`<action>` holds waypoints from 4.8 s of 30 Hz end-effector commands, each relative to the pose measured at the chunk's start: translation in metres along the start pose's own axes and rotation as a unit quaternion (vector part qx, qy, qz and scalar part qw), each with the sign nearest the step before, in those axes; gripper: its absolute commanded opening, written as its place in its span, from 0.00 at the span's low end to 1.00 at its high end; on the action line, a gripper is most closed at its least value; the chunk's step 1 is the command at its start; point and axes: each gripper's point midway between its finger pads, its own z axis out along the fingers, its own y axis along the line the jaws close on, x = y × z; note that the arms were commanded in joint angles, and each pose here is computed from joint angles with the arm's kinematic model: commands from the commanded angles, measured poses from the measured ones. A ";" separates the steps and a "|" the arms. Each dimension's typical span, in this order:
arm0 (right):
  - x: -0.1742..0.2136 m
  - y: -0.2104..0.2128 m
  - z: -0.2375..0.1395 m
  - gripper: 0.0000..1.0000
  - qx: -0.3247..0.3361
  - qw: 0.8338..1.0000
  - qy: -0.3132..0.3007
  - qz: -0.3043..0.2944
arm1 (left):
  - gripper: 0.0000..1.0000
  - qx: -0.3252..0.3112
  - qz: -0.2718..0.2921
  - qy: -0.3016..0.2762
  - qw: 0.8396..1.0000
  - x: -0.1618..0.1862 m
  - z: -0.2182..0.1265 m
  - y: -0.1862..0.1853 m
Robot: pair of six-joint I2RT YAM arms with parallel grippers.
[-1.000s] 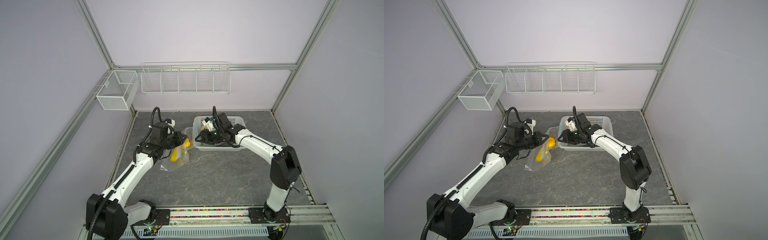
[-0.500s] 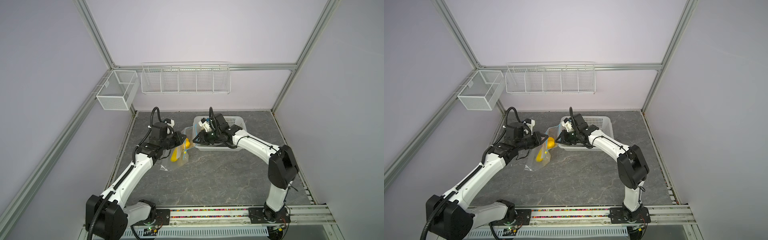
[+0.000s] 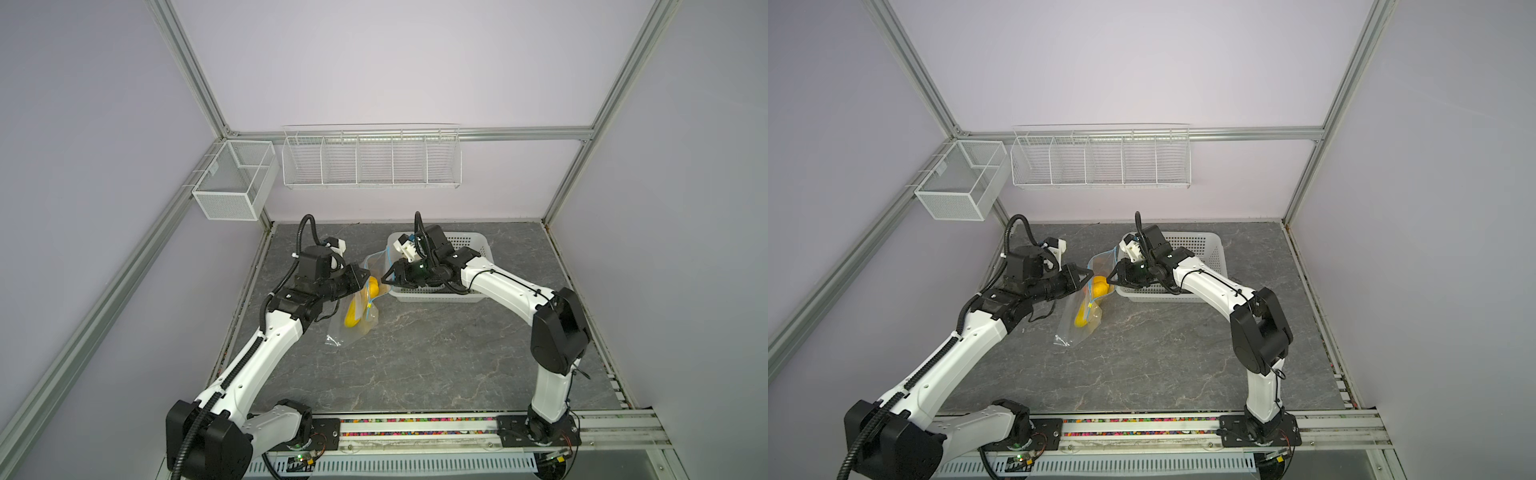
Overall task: Place the food in the zip-top bag and seal the zipper
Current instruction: 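Hold the bag with the left gripper while the right gripper withdraws, then lower the right gripper onto the pale green leafy vegetable in the basket, then close the right gripper on the leafy vegetable's stem, then lift the leafy vegetable with the right gripper toward the bag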
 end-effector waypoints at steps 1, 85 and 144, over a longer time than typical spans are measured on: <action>-0.012 0.008 -0.040 0.49 0.018 0.999 -0.036 -0.030 | 0.00 0.011 0.005 -0.007 1.000 -0.007 0.003 -0.003; -0.087 -0.236 0.023 0.69 0.241 0.727 0.171 -0.620 | 0.00 -0.023 -0.012 0.026 0.999 0.001 0.023 0.016; -0.111 -0.074 -0.122 0.44 0.218 0.821 -0.134 -0.510 | 0.00 0.033 -0.018 -0.007 0.999 -0.022 0.018 -0.013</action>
